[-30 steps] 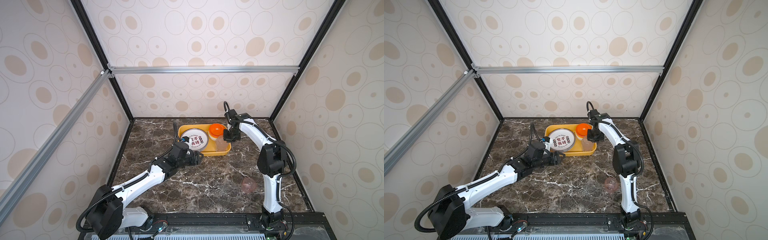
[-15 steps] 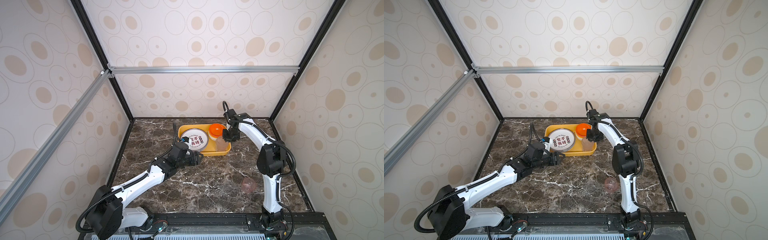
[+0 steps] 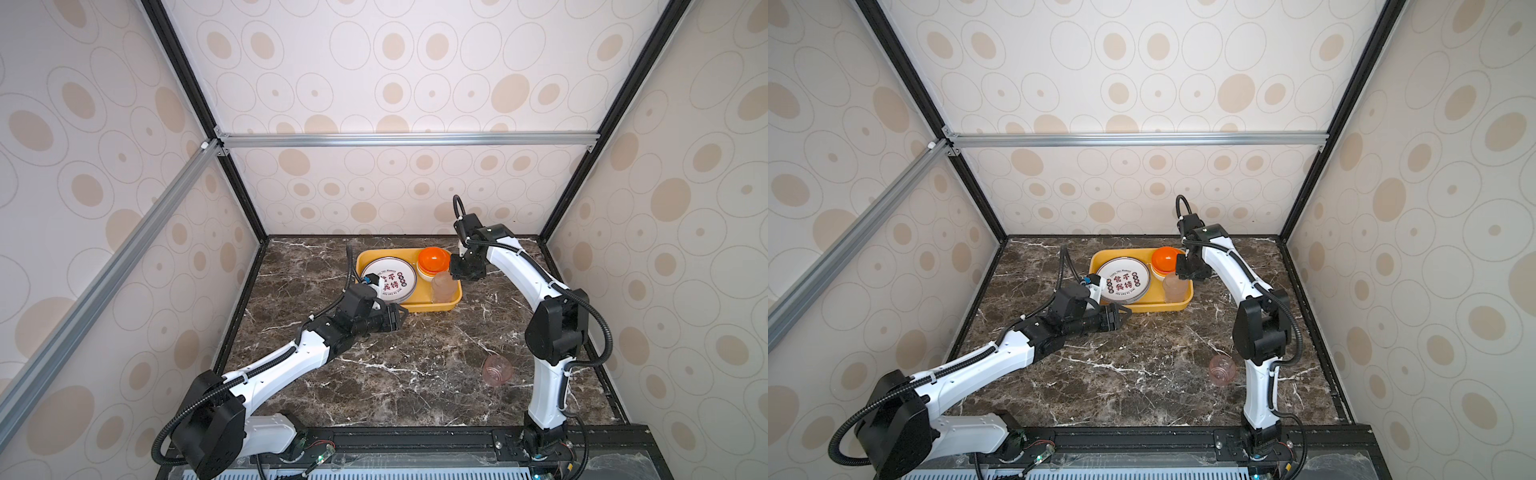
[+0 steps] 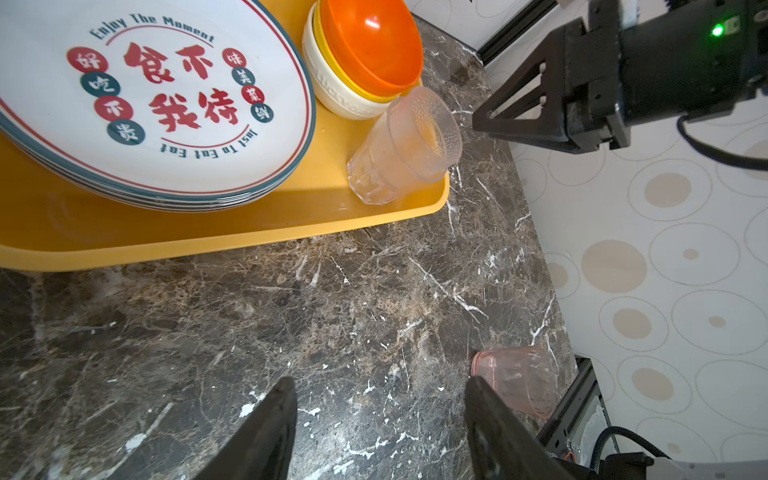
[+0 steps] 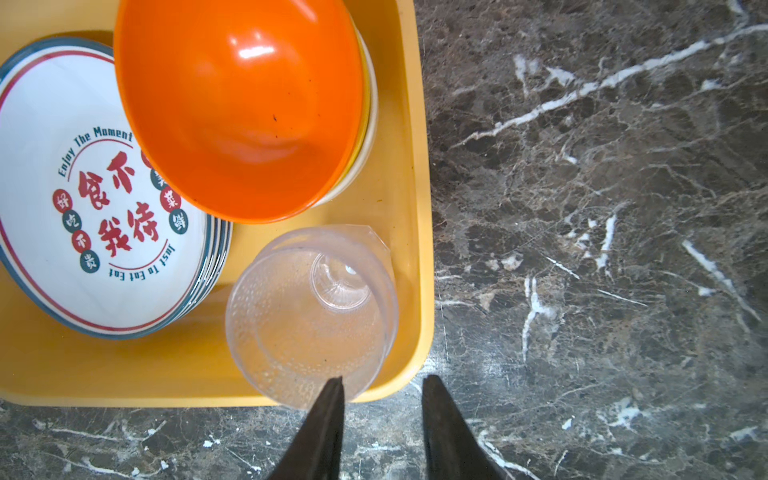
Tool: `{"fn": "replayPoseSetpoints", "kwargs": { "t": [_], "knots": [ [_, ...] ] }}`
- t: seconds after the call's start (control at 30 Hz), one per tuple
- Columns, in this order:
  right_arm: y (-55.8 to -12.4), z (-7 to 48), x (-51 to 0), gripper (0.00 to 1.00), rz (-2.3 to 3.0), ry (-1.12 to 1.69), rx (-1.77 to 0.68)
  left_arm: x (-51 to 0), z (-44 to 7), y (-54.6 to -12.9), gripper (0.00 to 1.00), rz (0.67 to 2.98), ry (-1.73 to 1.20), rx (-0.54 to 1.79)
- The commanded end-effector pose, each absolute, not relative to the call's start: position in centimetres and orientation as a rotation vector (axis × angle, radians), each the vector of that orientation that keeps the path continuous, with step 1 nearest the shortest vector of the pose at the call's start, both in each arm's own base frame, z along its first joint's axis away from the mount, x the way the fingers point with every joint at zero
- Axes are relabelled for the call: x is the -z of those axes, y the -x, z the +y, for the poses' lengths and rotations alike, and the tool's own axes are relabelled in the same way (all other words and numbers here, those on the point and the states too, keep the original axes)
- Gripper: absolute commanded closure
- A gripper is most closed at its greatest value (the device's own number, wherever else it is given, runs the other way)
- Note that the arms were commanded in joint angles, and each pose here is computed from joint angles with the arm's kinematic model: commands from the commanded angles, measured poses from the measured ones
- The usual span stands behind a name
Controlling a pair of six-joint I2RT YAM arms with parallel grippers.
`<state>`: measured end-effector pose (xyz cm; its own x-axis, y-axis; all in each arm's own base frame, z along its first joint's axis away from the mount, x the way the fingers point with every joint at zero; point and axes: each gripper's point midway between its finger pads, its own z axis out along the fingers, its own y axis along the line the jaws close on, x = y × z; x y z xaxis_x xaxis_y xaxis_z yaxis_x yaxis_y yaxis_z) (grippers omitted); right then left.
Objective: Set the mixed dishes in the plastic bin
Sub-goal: 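Open the right gripper to release the frosted cup on the clear cup, then raise the right gripper and move it toward the pink cup on the table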
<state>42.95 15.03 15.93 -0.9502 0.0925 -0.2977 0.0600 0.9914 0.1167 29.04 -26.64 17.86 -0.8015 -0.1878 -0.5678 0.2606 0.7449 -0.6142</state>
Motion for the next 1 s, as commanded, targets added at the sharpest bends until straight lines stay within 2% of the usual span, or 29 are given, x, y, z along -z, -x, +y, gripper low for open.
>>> {"fn": "replayPoseSetpoints", "kwargs": {
  "t": [0.0,0.27,0.57,0.97],
  "knots": [
    [-41.9,14.9,-17.7,0.65,2.789,-0.105,-0.152,-19.8,-27.6,-29.6,0.36,2.269,-0.070,1.003],
    [-39.0,14.2,-18.2,0.63,2.759,-0.130,-0.204,-20.0,-29.8,-28.7,0.35,2.281,-0.175,1.079],
    [-33.8,11.9,-17.9,0.52,2.754,-0.218,-0.298,-19.6,-33.2,-26.0,0.30,2.299,-0.390,1.148],
    [-24.8,5.4,-15.8,0.51,2.830,-0.576,-0.186,-17.9,-35.9,-23.2,0.31,2.346,-0.616,1.104]
  ]
}}
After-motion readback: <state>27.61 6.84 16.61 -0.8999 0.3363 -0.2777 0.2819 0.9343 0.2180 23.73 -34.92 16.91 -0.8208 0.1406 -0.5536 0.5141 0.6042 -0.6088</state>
